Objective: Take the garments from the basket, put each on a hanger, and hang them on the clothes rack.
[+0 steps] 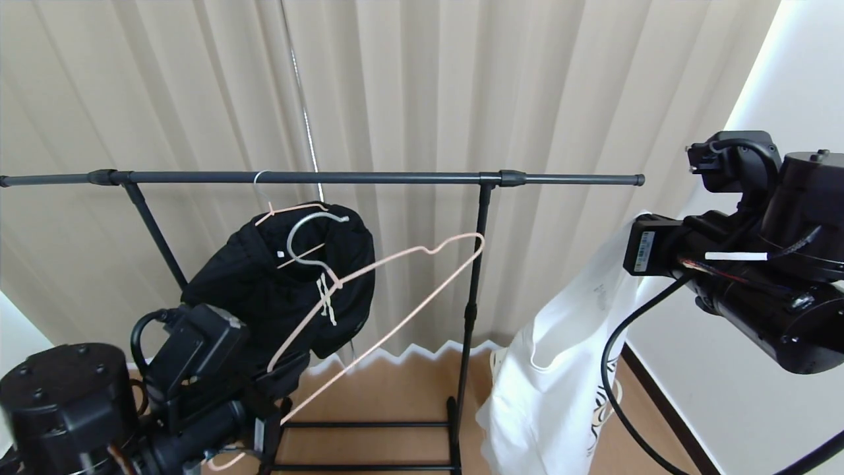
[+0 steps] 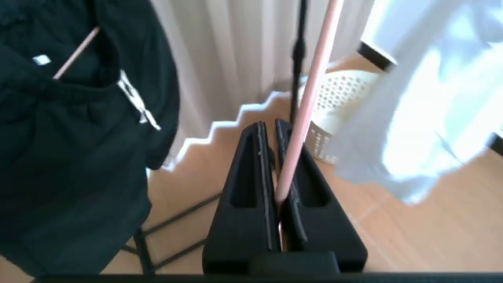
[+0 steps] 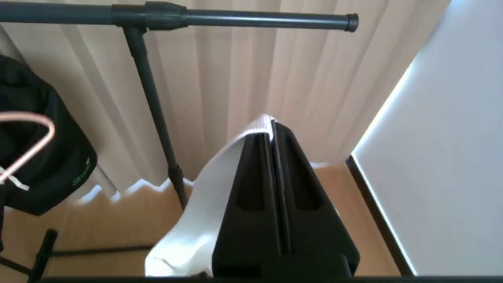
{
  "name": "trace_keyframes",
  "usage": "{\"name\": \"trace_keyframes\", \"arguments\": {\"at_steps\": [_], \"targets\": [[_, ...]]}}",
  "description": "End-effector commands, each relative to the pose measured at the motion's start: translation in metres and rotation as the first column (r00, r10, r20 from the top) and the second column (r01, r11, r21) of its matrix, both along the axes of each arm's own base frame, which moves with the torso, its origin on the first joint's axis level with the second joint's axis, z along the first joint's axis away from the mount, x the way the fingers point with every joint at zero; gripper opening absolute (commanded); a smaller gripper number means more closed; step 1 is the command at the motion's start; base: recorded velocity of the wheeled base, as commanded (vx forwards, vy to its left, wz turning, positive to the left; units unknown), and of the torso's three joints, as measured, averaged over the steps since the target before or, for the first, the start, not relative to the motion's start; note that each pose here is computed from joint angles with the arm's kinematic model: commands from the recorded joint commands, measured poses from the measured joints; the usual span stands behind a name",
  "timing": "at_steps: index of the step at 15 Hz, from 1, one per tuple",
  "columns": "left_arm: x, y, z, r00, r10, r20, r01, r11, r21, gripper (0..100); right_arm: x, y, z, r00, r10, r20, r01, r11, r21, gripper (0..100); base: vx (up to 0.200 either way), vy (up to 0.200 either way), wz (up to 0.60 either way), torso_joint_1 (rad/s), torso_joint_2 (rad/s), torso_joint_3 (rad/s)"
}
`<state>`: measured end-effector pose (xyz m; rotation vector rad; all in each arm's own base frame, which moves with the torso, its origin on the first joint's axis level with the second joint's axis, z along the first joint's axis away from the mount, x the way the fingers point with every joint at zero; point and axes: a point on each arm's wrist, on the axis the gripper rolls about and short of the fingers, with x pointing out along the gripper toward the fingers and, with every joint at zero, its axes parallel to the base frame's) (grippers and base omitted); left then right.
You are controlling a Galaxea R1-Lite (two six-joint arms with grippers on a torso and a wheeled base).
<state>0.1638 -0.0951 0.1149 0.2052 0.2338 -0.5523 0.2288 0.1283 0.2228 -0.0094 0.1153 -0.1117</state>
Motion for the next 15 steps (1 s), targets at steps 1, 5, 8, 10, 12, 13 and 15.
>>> {"name": "trace_keyframes", "arguments": {"at_steps": [1, 5, 8, 10, 12, 13, 15], "targets": [[-0.019, 0.008, 0.001, 0.997, -0.083, 0.009, 0.083, 0.996, -0.021, 0, 0.009, 0.006, -0.008, 1.000, 0.002, -0.014, -0.002, 1.000, -0.011, 0, 0.000, 0.000, 0.00, 0.000, 0.00, 0.000], [-0.016, -0.008, 0.007, 0.982, -0.186, 0.022, 0.187, 0.981, -0.044, 0, 0.008, 0.013, -0.003, 1.000, 0.025, 0.005, -0.025, 1.000, -0.001, 0, 0.000, 0.000, 0.00, 0.000, 0.00, 0.000], [-0.002, -0.028, 0.006, 0.975, -0.220, 0.000, 0.220, 0.974, -0.055, 0, 0.008, 0.020, -0.008, 0.999, 0.045, -0.007, -0.045, 0.999, -0.005, 0, 0.000, 0.000, 0.00, 0.000, 0.00, 0.000], [0.014, -0.041, 0.010, 0.980, -0.200, 0.012, 0.200, 0.977, -0.076, 0, 0.005, 0.024, -0.007, 0.998, 0.063, -0.004, -0.063, 0.998, -0.004, 0, 0.000, 0.000, 0.00, 0.000, 0.00, 0.000], [0.024, -0.048, 0.006, 0.984, -0.179, 0.001, 0.179, 0.982, -0.066, 0, 0.002, 0.028, -0.007, 0.997, 0.075, -0.003, -0.075, 0.997, 0.000, 0, 0.000, 0.000, 0.00, 0.000, 0.00, 0.000], [0.024, -0.048, 0.006, 0.984, -0.179, 0.001, 0.179, 0.982, -0.066, 0, 0.002, 0.028, -0.007, 0.997, 0.075, -0.003, -0.075, 0.997, 0.000, 0, 0.000, 0.000, 0.00, 0.000, 0.00, 0.000], [0.035, -0.059, 0.005, 0.990, -0.142, -0.010, 0.141, 0.986, -0.085, 0, 0.001, 0.032, -0.005, 0.997, 0.080, 0.016, -0.080, 0.997, 0.006, 0, 0.000, 0.000, 0.00, 0.000, 0.00, 0.000]]}}
